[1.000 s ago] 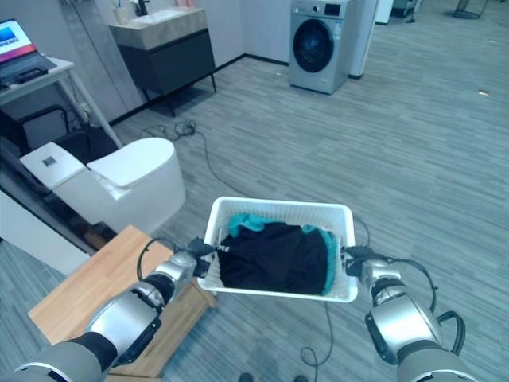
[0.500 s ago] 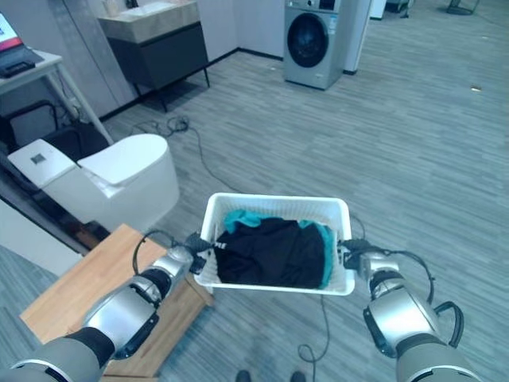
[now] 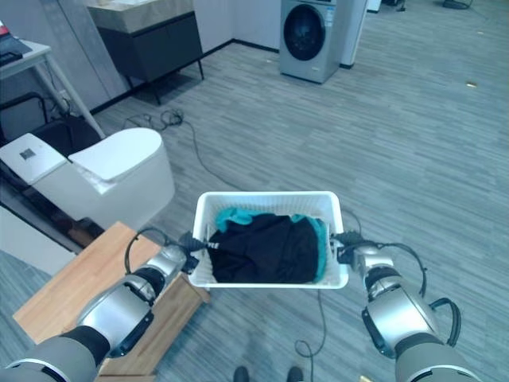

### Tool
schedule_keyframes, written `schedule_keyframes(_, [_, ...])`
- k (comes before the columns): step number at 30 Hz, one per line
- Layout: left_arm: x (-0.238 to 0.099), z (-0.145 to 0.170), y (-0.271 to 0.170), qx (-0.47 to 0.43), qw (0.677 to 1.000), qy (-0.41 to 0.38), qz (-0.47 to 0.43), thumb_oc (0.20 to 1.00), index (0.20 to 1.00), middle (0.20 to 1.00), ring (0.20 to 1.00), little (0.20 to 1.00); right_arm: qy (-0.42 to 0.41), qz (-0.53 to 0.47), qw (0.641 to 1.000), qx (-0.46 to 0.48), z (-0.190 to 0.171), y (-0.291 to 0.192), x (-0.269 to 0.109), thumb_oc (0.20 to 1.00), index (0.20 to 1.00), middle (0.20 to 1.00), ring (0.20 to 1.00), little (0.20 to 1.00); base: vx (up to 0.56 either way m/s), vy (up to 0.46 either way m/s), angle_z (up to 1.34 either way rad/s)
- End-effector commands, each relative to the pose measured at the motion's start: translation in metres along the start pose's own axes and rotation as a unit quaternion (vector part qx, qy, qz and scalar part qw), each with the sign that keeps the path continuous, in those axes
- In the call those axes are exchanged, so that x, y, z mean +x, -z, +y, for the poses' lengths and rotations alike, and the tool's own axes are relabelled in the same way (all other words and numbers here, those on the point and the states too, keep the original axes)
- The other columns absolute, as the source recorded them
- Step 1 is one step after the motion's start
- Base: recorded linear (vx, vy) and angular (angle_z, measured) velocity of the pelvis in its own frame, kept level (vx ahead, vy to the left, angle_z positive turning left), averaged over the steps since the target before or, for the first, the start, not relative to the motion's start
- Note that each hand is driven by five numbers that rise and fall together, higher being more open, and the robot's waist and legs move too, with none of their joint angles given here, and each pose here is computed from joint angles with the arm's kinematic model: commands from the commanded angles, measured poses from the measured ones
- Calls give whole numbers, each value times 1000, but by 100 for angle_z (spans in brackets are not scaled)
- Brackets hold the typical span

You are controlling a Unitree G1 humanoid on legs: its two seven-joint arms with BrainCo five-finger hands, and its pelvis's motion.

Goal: Grab the laundry basket,head to the washer,open it,put in the laundry and shut it.

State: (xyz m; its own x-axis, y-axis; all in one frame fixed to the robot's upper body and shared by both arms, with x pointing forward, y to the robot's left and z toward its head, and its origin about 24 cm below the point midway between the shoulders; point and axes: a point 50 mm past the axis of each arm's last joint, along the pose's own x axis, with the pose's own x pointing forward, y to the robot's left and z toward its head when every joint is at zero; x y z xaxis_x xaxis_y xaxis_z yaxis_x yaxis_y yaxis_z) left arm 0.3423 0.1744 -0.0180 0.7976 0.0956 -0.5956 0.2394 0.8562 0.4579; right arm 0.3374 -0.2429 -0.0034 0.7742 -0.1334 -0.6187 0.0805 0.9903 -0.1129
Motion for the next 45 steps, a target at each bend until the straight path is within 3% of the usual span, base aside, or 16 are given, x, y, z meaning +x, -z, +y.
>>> schedule_keyframes(1, [0,14,-19,54,998,-15,-19,200,200,200,200,200,-59,-122,989,65,20,-74,-7,200,200,200,200,200,0,0,0])
schedule_keyframes(15, [0,18,-3,39,999,-15,-7,200,200,200,200,200,-81,-118,988,57,41,-66,-5,200,200,200,200,200,-1,9,-2])
schedule_keyframes(24, [0,17,-6,29,999,-16,-20,200,200,200,200,200,-107,-164,980,22,77,-88,-12,200,200,200,200,200,63,37,-5])
schedule_keyframes(33, [-1,-14,-18,37,998,22,-49,200,200,200,200,200,-98,-165,981,33,68,-82,-12,200,200,200,200,200,47,9,10])
schedule_keyframes(45, [-1,-9,-30,38,997,20,-65,200,200,200,200,200,-97,-165,981,36,66,-79,-11,200,200,200,200,200,55,29,8])
